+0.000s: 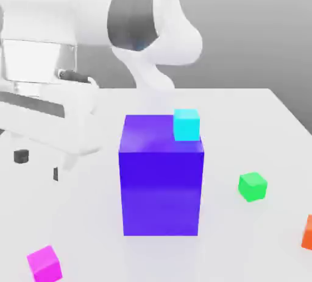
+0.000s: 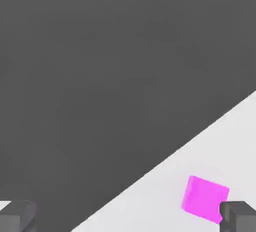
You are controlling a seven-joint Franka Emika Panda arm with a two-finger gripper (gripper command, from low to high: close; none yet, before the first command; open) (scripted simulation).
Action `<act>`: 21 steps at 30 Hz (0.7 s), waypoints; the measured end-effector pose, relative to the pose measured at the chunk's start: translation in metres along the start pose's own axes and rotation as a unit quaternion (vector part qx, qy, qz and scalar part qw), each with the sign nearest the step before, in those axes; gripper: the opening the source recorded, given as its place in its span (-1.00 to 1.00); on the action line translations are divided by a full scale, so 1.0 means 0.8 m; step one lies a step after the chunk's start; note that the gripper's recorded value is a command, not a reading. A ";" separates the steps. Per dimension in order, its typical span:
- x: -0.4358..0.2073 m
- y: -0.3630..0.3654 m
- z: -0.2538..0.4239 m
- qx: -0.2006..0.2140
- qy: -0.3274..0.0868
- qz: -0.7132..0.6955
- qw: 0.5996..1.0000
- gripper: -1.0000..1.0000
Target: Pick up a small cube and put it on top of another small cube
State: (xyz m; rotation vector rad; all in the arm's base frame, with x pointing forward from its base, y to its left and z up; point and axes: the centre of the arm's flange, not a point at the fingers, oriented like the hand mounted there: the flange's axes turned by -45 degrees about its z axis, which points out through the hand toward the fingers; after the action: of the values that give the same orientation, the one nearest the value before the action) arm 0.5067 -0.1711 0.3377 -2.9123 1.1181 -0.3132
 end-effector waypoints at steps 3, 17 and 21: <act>-0.005 0.024 0.068 -0.018 -0.034 0.040 0.998 0.00; -0.037 0.081 0.244 -0.048 -0.086 0.111 0.989 -1.00; -0.033 0.080 0.223 -0.049 -0.087 0.111 0.989 -1.00</act>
State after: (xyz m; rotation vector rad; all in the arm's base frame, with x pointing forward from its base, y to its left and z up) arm 0.4788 -0.2130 0.1532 -2.7883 1.4473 -0.0016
